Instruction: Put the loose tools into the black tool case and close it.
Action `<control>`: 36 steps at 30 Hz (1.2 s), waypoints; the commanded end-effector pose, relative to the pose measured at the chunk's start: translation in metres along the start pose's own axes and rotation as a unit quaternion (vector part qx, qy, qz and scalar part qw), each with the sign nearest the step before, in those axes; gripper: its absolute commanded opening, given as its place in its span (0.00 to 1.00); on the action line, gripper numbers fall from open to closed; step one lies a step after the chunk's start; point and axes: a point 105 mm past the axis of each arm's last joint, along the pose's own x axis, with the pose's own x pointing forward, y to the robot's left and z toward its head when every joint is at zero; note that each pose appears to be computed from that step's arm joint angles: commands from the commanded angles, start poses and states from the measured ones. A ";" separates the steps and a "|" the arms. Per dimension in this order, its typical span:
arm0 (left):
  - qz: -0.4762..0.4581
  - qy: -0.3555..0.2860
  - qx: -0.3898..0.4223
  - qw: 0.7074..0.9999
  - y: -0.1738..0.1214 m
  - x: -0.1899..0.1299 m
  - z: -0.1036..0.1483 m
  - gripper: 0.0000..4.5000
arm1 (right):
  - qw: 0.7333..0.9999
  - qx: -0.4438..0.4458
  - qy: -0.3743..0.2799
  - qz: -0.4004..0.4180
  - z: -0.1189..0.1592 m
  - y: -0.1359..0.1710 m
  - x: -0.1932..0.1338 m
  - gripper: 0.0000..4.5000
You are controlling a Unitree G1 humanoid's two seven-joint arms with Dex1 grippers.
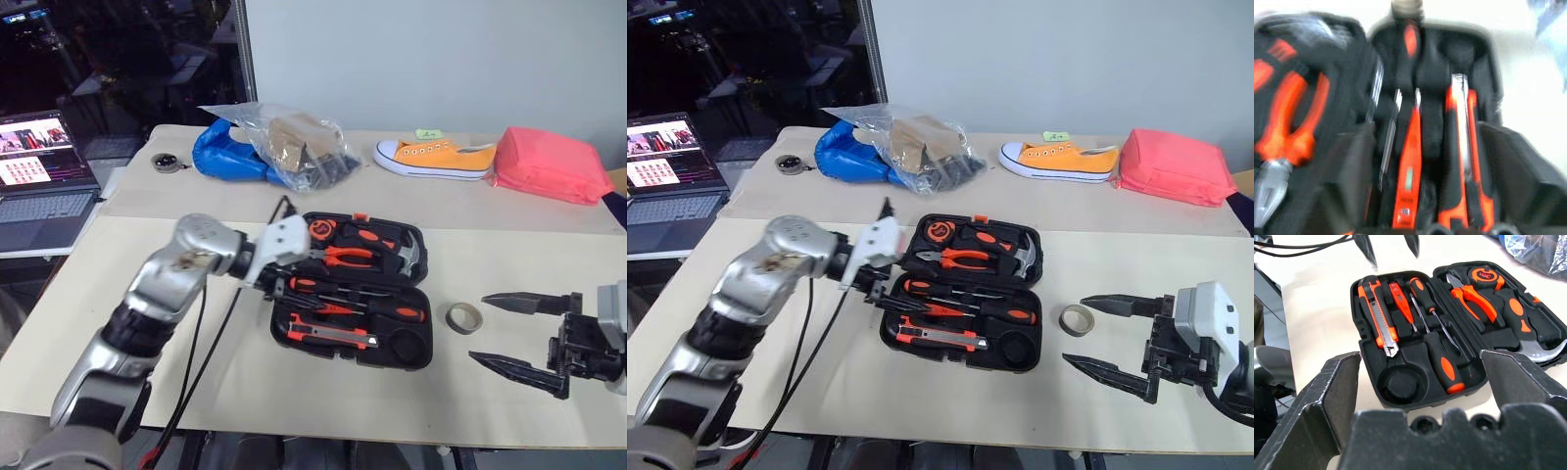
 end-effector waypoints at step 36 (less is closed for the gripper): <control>0.029 -0.010 -0.300 0.954 -0.025 0.050 -0.081 0.01 | 1.000 0.006 -0.018 0.024 0.006 0.000 0.006 1.00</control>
